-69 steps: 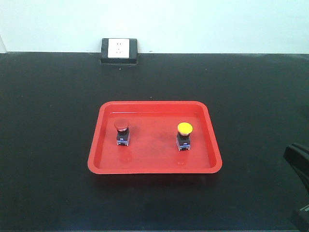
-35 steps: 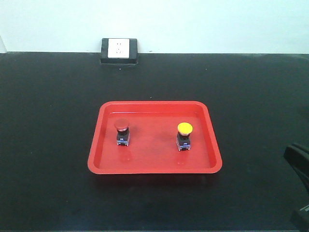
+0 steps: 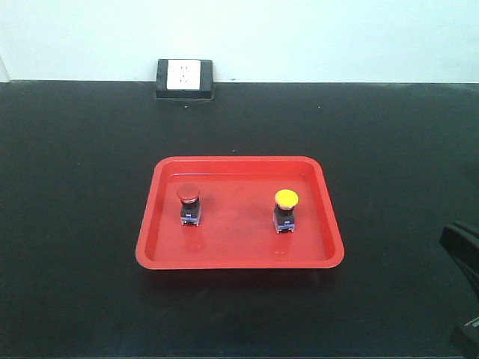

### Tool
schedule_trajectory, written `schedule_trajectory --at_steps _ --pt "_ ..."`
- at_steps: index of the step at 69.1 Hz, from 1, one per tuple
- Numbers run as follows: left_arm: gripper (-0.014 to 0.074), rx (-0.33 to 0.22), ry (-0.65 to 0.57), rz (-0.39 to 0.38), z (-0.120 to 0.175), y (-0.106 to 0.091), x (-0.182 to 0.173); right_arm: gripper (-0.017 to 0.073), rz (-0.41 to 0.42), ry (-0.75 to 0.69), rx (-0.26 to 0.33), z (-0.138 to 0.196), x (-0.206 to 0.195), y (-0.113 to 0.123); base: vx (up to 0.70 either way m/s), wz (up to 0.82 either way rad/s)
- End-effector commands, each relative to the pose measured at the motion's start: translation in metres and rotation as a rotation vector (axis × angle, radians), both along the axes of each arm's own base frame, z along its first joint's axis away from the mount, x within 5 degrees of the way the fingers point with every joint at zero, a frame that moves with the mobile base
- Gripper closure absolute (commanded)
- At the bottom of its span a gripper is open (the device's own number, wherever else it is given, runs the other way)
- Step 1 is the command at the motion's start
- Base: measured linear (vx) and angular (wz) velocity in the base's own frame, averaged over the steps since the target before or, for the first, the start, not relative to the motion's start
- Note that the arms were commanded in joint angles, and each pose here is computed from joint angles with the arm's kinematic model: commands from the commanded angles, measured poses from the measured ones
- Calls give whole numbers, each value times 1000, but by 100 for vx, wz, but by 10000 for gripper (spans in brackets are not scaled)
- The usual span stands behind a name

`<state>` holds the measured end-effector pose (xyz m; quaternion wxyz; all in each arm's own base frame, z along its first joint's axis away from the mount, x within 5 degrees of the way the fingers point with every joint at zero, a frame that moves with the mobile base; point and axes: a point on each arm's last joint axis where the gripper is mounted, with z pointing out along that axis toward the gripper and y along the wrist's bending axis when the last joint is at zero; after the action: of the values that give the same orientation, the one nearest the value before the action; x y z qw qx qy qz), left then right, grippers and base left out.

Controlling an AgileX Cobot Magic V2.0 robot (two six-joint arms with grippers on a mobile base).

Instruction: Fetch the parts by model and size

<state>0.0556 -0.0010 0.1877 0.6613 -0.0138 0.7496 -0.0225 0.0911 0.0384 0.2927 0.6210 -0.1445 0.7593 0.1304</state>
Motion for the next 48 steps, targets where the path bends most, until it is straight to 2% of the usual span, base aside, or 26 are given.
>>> schedule_trajectory --at_steps 1,41,48 --pt "600 -13 -89 5 9 0 0 568 14 -88 26 15 1 2 0 0" --pt "600 -13 -89 5 9 0 0 568 19 -118 37 17 1 2 0 0" --pt "600 -13 -89 5 9 0 0 568 -18 -112 38 17 2 -1 0 0"
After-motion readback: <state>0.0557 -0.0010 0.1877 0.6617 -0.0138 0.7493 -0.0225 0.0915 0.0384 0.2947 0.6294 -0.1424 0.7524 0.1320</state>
